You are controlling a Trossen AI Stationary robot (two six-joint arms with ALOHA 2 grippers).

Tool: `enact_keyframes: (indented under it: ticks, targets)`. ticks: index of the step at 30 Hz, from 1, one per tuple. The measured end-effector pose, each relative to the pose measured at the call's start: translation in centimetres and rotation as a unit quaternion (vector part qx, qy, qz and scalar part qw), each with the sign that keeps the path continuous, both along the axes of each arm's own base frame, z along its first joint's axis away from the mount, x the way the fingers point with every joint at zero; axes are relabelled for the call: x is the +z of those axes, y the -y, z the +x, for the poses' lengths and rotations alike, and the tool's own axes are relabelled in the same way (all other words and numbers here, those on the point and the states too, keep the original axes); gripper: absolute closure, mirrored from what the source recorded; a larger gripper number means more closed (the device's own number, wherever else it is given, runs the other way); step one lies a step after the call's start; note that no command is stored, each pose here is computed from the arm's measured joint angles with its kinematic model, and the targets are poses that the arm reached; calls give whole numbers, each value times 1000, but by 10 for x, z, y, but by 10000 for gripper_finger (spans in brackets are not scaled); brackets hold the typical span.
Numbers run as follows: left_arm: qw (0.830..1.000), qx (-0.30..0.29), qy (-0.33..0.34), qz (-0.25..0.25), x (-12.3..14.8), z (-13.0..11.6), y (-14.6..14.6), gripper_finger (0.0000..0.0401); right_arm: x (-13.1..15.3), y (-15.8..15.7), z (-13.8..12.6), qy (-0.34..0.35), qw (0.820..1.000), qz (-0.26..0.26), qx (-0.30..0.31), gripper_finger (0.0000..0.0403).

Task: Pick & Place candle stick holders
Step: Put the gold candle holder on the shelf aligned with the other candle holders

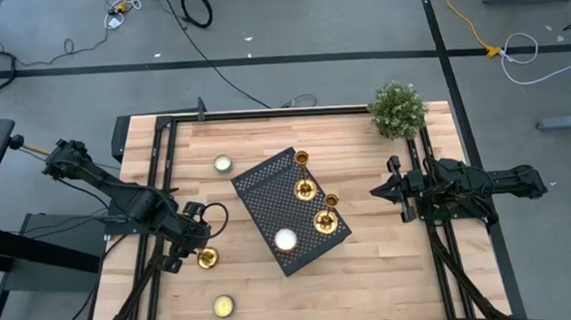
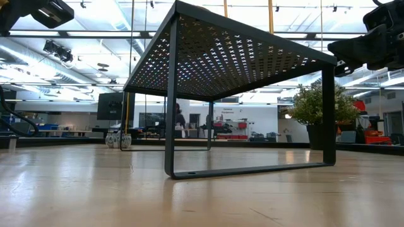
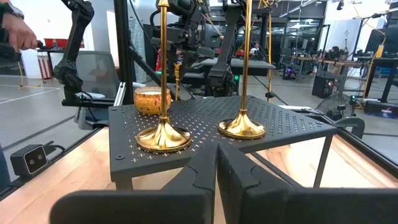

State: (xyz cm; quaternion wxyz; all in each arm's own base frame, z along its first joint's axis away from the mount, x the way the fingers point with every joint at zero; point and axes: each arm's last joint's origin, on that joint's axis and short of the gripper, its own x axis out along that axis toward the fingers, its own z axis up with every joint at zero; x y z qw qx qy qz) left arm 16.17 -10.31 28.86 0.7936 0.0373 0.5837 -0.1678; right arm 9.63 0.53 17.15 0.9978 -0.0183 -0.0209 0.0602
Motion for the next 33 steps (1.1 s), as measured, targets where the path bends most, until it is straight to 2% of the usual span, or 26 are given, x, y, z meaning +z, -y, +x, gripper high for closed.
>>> enact_keyframes:
  ticks: [6, 10, 17, 33]
  targets:
    - [1000, -11, 14, 8, 10, 0, -1, 268, 0, 0, 0, 0, 1000, 0, 0, 385]
    - [999, 2, 32, 21, 26, 0, -5, 268, 0, 0, 0, 0, 1000, 0, 0, 385]
    - [999, 29, 20, 36, 55, -7, -17, 268, 0, 0, 0, 0, 1000, 0, 0, 385]
    - [995, 92, 37, 31, 110, -28, -32, 268, 0, 0, 0, 0, 1000, 0, 0, 385]
